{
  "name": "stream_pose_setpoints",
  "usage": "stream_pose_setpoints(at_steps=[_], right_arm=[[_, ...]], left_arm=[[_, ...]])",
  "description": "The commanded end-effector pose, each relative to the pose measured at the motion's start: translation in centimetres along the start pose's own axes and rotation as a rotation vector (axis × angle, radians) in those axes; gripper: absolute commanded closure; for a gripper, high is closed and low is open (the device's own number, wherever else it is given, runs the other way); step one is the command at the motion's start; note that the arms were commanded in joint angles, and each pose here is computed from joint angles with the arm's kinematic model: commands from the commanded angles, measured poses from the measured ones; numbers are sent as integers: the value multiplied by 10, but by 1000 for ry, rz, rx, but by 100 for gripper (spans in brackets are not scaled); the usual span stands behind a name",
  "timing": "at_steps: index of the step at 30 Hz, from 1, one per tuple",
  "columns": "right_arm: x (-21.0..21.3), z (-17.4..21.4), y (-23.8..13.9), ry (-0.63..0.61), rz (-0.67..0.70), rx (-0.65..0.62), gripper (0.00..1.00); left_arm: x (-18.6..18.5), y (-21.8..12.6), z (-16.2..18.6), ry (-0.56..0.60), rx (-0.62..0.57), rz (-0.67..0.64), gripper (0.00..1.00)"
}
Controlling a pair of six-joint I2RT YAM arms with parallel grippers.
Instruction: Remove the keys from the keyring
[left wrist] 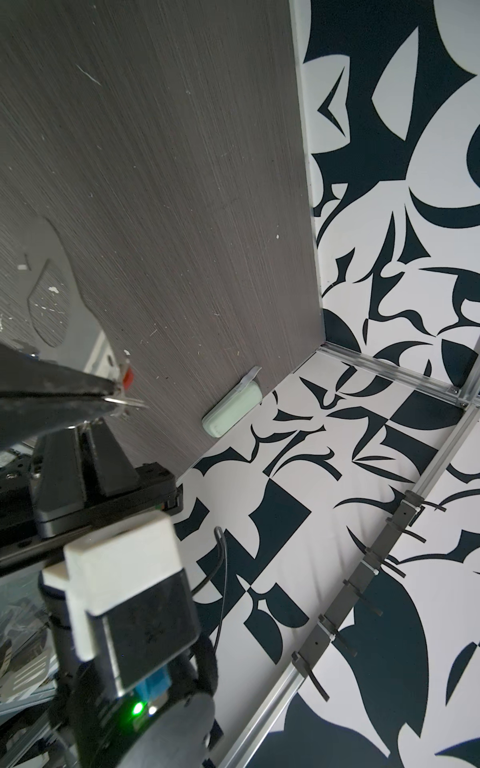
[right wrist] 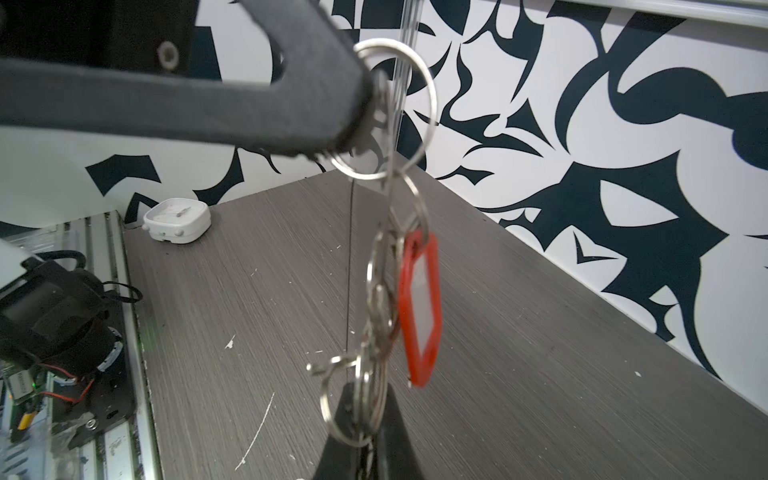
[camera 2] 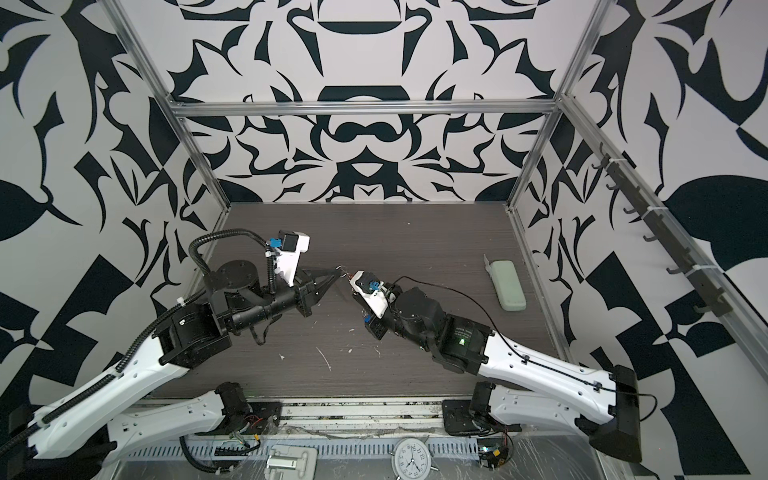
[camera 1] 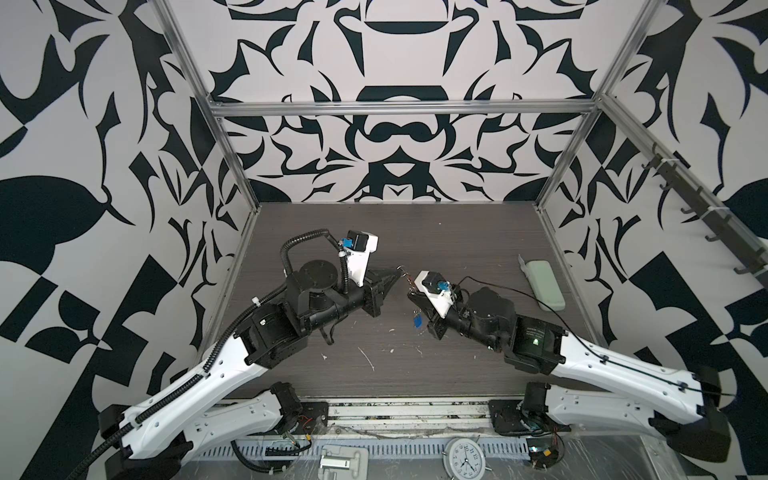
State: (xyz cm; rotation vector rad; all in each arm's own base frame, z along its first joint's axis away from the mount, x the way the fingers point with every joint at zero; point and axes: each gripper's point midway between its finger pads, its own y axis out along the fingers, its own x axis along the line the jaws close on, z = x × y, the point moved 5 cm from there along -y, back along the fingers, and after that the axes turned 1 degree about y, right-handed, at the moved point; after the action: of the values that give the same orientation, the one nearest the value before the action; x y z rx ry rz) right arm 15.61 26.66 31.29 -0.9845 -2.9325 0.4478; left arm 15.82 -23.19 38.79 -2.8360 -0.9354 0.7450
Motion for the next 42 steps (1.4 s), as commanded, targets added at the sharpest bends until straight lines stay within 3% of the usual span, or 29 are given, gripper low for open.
stream_pose_setpoints(at_steps=[1,11,18,23,27,34,38,42], right_arm=[[-2,-35,-11,-31,41,-96,100],[7,-37,-10,-99,61,-73,100],[29,-34,-5,-136,-46,-54,100],[33,-36,-10,-129,-80,-72,71],[34,-36,-20,-114,-111,-95,56],[22,-32,-43,-66,-79,-146,52],[16,-38,-56,-48,-65,-199,57],[22,-49,-66,-62,-159,-234,58]], left_arm=[[9,-2,-5,-35,-2,-89,100],[17,-1,-6,-31,1,-156,100],[9,-1,-1,32,-97,-28,100],[5,-4,5,75,-132,43,100],[4,-7,8,98,-156,66,100],[3,-16,13,134,-177,98,100],[-2,-22,19,172,-175,158,100],[-13,-29,24,212,-174,258,100]])
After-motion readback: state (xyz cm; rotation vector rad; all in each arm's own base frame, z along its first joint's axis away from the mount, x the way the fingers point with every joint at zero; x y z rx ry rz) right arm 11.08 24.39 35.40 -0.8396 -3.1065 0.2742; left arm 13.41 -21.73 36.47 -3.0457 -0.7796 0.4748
